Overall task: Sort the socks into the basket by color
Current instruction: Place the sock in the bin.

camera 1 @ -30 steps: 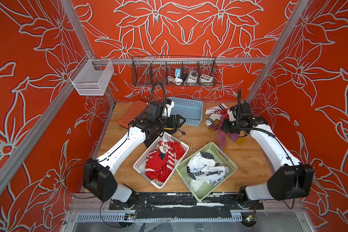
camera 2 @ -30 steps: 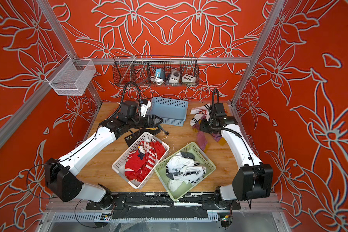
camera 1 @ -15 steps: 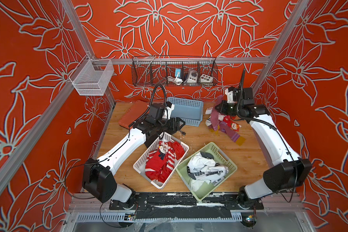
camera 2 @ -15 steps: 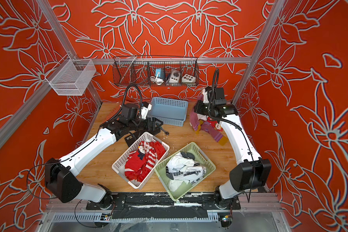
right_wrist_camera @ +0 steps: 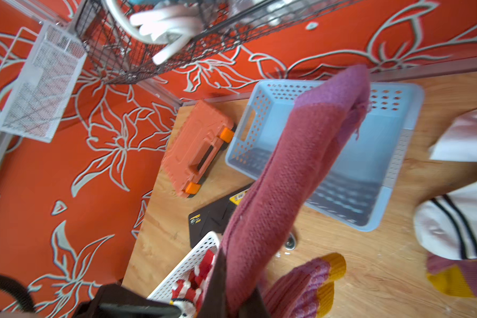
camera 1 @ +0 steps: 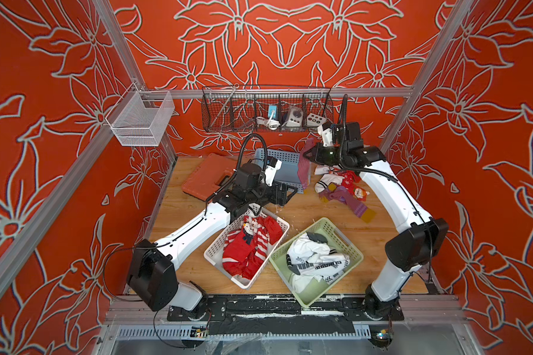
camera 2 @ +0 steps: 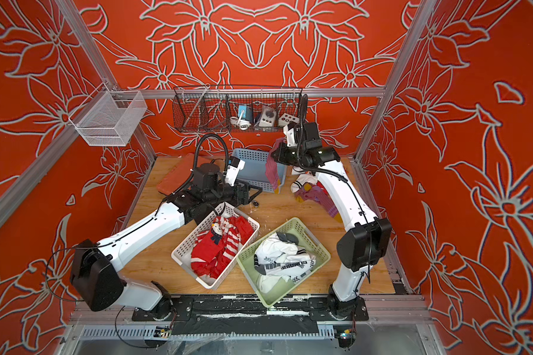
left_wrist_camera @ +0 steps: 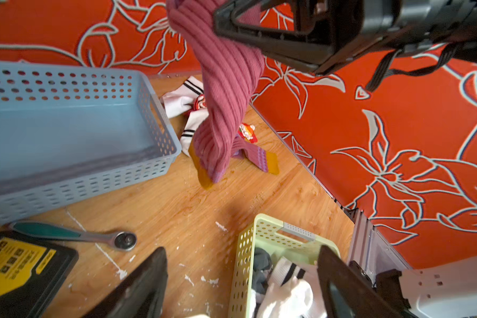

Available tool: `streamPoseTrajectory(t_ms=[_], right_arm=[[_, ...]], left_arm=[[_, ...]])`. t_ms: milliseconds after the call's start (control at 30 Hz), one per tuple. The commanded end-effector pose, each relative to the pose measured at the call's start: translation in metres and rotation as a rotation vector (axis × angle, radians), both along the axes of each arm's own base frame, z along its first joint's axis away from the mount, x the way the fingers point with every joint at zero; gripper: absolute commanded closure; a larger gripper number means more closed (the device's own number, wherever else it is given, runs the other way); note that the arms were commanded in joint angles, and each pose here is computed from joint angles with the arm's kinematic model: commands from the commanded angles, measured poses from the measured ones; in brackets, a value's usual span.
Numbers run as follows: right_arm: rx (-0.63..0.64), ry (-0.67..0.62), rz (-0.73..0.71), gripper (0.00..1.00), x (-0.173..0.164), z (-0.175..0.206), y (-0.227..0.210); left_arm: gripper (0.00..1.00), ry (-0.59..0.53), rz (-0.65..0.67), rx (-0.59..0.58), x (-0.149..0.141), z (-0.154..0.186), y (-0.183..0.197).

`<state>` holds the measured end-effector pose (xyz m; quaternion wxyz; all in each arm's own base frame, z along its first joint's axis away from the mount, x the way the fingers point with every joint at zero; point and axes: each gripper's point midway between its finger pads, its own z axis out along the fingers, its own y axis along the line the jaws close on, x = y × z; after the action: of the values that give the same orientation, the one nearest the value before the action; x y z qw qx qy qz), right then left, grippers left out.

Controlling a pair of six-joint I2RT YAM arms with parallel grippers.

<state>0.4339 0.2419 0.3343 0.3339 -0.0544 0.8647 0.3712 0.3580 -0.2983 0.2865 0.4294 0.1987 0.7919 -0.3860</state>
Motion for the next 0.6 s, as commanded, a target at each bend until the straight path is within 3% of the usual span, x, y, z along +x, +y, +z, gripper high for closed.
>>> streamPoseTrajectory(t_ms=[0, 167, 233, 267, 333, 400, 500, 567], right_arm=[[0.058, -0.001, 0.049, 1.00, -0.010, 0.013, 0.013], [0.072, 0.022, 0.082, 1.00, -0.018, 0.009, 0.020], [0.074, 0.032, 0.090, 1.00, -0.020, 0.006, 0.021], [0.075, 0.037, 0.095, 1.00, -0.022, 0.004, 0.022], [0.079, 0.052, 0.106, 1.00, -0.024, 0.000, 0.023], [0.067, 0.073, 0.112, 1.00, -0.027, -0.007, 0.023], [0.027, 0.091, 0.099, 1.00, -0.029, -0.018, 0.018], [0.008, 0.099, 0.098, 0.90, -0.030, -0.023, 0.015]], left_arm=[[0.16, -0.117, -0.014, -0.023, 0.018, 0.017, -0.013], [0.16, -0.134, -0.016, -0.019, 0.036, 0.014, -0.026], [0.21, -0.147, 0.000, -0.010, 0.044, 0.014, -0.028], [0.31, -0.149, 0.020, 0.004, 0.050, 0.012, -0.027], [0.59, -0.145, 0.046, 0.044, 0.060, 0.006, -0.027], [0.78, -0.158, 0.084, 0.068, 0.070, 0.004, -0.024], [0.95, -0.168, 0.119, 0.097, 0.079, 0.002, -0.020], [1.00, -0.171, 0.142, 0.114, 0.086, 0.000, -0.018]])
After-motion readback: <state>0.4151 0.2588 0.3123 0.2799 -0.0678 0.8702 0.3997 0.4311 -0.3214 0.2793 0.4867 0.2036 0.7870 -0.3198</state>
